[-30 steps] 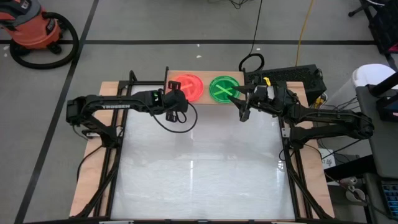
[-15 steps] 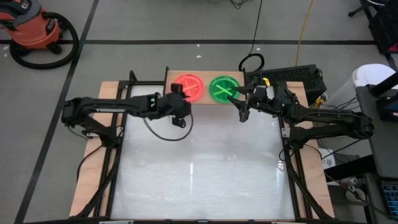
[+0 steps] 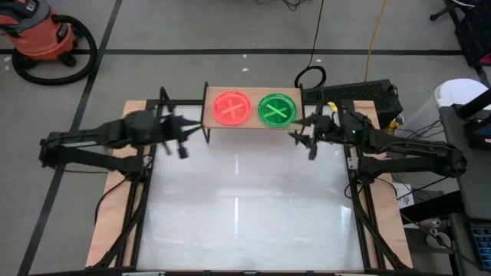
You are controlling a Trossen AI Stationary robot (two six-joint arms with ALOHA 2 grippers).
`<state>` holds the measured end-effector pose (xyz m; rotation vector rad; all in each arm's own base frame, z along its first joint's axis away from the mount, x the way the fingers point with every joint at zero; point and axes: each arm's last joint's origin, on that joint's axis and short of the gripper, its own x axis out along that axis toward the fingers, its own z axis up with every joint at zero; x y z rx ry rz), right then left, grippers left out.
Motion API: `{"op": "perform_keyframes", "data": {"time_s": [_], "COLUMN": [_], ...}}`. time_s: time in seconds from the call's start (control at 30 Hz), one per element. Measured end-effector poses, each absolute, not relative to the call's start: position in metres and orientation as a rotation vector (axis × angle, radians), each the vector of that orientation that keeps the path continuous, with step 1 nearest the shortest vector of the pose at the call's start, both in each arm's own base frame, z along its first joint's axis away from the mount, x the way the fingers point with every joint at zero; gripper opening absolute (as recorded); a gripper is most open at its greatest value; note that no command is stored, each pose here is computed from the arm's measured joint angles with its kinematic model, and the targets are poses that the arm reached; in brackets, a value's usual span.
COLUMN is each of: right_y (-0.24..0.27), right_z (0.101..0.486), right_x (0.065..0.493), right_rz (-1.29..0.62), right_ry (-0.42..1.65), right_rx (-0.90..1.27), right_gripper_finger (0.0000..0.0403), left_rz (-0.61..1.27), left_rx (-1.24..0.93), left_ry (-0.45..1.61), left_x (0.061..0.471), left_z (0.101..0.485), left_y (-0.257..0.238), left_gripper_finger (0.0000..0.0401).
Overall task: Place and stack plates onto a shelf
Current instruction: Return to Home Position
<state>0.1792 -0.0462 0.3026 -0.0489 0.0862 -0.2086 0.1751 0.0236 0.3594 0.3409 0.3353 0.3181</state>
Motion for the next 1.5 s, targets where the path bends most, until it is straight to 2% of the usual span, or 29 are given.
{"op": "perform_keyframes", "data": {"time_s": [0.17, 0.33, 0.43, 0.5, 0.63, 0.8, 0.97, 1.13, 1.33, 1.5], "right_y": [-0.035, -0.03, -0.028, -0.027, -0.026, -0.026, -0.025, -0.023, -0.021, -0.021], "right_z": [0.274, 0.239, 0.219, 0.208, 0.19, 0.188, 0.192, 0.186, 0.184, 0.178], "right_x": [0.155, 0.131, 0.122, 0.118, 0.114, 0.111, 0.108, 0.102, 0.094, 0.094], "right_rz": [-0.159, -0.207, -0.208, -0.209, -0.214, -0.212, -0.212, -0.209, -0.19, -0.18], "right_ry": [0.075, -0.083, -0.157, -0.164, -0.151, -0.163, -0.203, -0.154, -0.153, -0.087], "right_rx": [-0.026, -0.06, -0.095, -0.113, -0.112, -0.112, -0.118, -0.111, -0.095, -0.078], "right_gripper_finger": [0.0154, 0.0083, 0.0029, 0.0008, 0.0009, 0.0002, 0.0001, 0.0001, 0.0, 0.0], "left_rz": [0.273, 0.249, 0.247, 0.249, 0.247, 0.246, 0.243, 0.225, 0.092, -0.035], "left_rx": [0.268, 0.229, 0.219, 0.21, 0.191, 0.17, 0.158, 0.158, 0.155, 0.15], "left_ry": [0.142, -0.041, -0.061, -0.069, -0.06, -0.059, -0.032, -0.013, -0.046, -0.101], "left_x": [0.125, 0.092, 0.083, 0.079, 0.077, 0.077, 0.081, 0.083, 0.085, 0.093], "left_z": [0.339, 0.315, 0.293, 0.279, 0.252, 0.226, 0.214, 0.207, 0.206, 0.187], "left_y": [0.016, 0.012, 0.011, 0.011, 0.011, 0.011, 0.011, 0.011, 0.007, 0.004], "left_gripper_finger": [0.0007, 0.0007, 0.0007, 0.0007, 0.0008, 0.0008, 0.0008, 0.0008, 0.0008, 0.0008]}}
